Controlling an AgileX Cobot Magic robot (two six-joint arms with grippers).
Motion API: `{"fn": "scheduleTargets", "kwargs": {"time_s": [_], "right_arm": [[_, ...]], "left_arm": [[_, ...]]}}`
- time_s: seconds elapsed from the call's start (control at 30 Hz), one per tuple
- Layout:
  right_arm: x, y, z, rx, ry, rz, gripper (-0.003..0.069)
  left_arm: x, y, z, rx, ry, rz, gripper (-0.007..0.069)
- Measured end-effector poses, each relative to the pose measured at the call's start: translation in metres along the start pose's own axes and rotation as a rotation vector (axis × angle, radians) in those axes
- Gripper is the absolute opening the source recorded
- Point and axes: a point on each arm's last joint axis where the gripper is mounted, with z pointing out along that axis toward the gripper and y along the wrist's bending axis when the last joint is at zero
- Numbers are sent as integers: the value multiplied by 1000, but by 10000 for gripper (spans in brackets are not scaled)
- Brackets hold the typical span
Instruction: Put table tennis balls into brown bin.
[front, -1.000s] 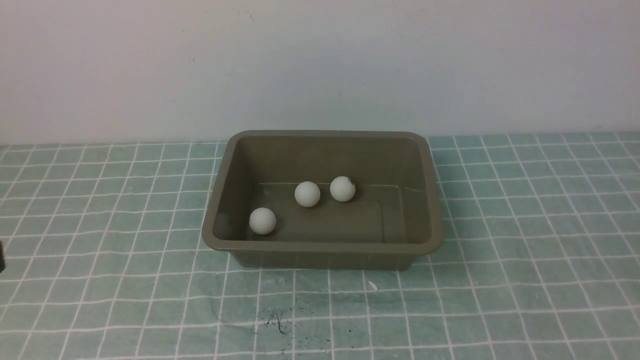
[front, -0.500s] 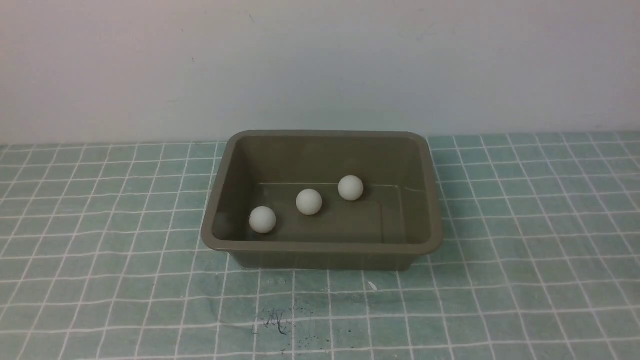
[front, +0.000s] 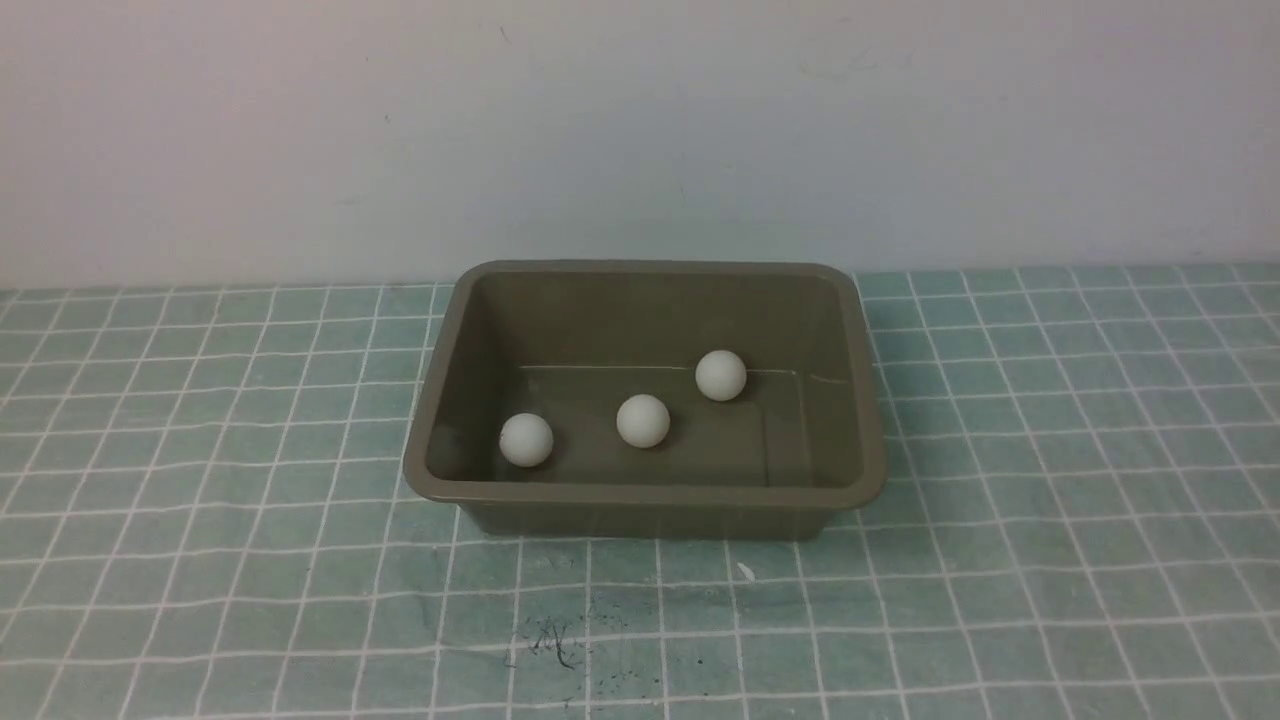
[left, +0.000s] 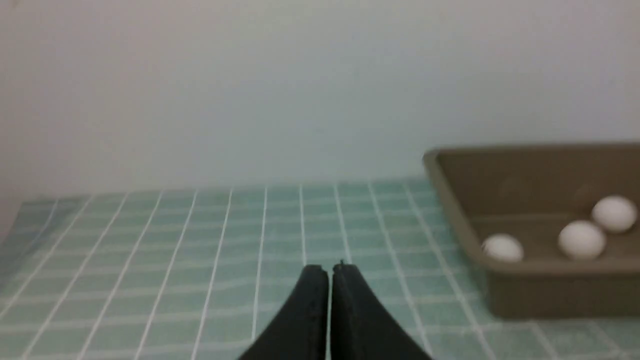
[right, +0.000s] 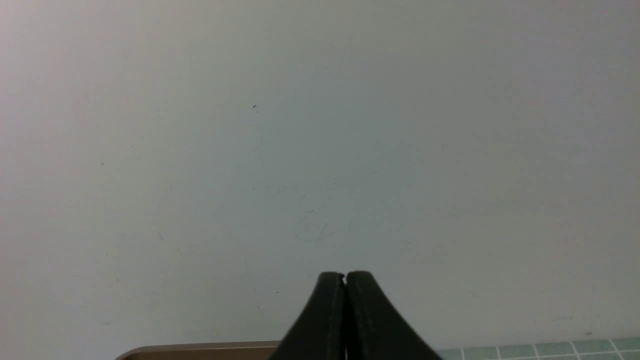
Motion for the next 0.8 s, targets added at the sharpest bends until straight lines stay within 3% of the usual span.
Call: {"fn": "scheduleTargets", "kwargs": {"time_s": [0.2,0.8], "right_arm": [[0,0,0,0,0,0,-13],[0,0,0,0,0,0,-13]], "left_arm": [[39,1,8,-6,158,8,-5],[40,1,8,-6,167,9,-5]]}}
